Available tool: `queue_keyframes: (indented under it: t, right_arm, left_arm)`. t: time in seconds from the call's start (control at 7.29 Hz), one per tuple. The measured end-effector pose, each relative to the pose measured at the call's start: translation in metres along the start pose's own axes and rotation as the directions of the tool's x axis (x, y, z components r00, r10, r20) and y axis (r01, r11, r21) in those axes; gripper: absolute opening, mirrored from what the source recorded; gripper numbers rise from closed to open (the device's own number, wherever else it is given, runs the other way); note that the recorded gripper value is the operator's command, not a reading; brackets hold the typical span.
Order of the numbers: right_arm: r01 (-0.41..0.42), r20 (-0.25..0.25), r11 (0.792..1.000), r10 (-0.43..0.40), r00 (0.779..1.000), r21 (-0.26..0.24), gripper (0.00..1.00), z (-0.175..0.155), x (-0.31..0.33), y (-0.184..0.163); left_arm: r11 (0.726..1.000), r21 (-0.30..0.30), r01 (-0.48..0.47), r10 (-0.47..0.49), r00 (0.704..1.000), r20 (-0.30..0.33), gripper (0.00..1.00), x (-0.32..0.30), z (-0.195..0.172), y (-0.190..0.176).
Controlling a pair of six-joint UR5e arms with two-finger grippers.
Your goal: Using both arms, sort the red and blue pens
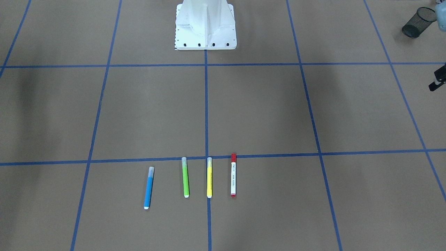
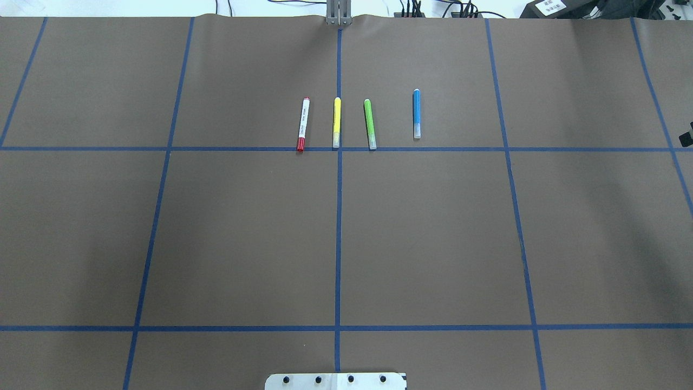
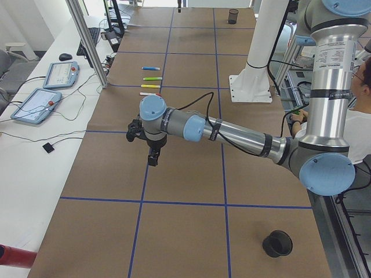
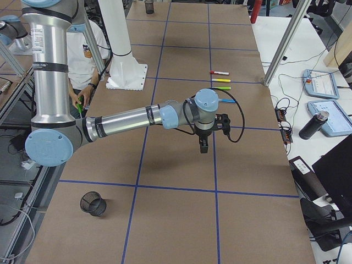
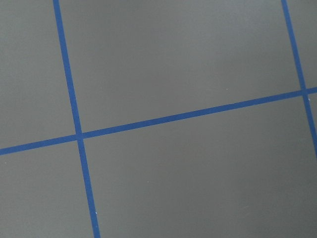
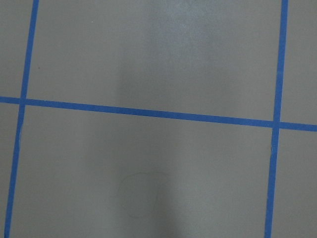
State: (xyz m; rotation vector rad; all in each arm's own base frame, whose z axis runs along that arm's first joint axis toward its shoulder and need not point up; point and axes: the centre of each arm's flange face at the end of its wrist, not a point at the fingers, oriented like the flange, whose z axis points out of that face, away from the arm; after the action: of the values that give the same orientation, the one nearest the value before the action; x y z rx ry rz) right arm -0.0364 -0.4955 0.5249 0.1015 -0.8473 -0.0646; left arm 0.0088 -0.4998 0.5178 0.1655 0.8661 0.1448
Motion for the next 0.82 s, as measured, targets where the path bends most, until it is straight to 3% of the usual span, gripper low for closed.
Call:
queue_keyframes:
  t: [0.41, 0.82]
  right_arm:
    - [0.075, 0.032, 0.995, -0.077, 0.996, 0.063, 1.0, 0.0, -0.004, -0.002]
    - [0.111, 0.054, 0.991, -0.116, 0.992, 0.081, 1.0, 0.004, -0.005, 0.005]
  left_arm:
    - [0.999, 0.04, 0.037, -0.037, 0.999, -0.014, 0.99, 0.015, -0.001, -0.005]
    - [0.999, 0.031, 0.022, -0.021, 0.999, -0.024, 0.99, 0.03, 0.012, -0.006]
